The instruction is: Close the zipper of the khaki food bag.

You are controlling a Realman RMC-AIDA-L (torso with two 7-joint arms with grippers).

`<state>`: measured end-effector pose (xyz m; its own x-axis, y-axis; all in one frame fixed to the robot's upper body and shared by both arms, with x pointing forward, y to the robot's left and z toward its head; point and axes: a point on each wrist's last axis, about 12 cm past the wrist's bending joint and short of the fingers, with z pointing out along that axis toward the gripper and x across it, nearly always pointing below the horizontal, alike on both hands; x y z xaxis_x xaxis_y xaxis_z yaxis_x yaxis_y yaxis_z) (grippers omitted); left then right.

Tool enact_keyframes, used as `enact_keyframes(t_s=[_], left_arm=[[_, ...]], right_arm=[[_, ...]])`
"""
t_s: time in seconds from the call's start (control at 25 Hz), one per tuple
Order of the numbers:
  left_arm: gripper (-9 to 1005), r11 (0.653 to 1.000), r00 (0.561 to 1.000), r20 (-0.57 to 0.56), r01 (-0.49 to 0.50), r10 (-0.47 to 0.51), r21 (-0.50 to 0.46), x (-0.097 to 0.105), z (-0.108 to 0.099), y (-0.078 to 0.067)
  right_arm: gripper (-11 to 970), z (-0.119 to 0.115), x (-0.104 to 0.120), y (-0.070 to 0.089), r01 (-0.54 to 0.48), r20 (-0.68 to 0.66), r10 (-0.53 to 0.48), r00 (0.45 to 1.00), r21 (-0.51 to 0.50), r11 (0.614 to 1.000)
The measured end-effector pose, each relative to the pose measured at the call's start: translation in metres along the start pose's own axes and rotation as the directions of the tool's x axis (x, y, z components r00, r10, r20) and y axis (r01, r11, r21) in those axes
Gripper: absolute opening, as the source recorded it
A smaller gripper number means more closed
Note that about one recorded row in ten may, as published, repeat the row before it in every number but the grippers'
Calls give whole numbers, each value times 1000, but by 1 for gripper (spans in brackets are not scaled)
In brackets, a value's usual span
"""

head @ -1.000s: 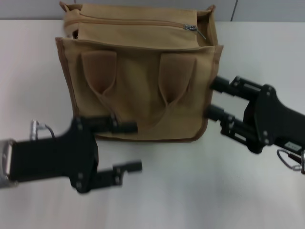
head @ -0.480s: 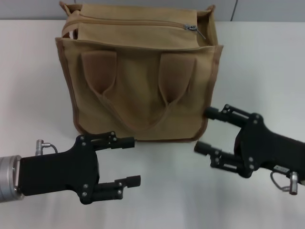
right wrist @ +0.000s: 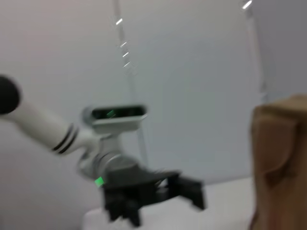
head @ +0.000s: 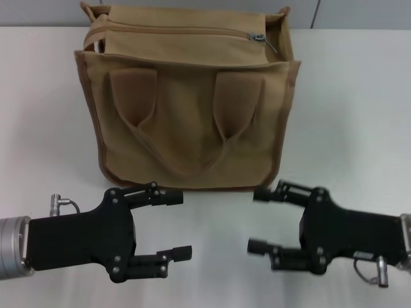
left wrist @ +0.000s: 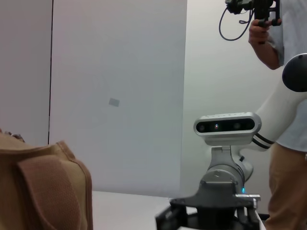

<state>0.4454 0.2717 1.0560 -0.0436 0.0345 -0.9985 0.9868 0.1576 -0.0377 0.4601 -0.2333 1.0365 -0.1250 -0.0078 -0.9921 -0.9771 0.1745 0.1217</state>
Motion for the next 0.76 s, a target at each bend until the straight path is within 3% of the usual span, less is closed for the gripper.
enact_keyframes(t_s=[0.16,0.76], left_arm=[[765,1000,1000,-5,-2,2,-6,1,-1,0],[765,1000,999,-34,-7,7,4,2,1,2]], right_arm=[[781,2,0,0,-6,-40,4,999,-45,999],[781,5,1,-7,9,-77,-12,997,-33,999]])
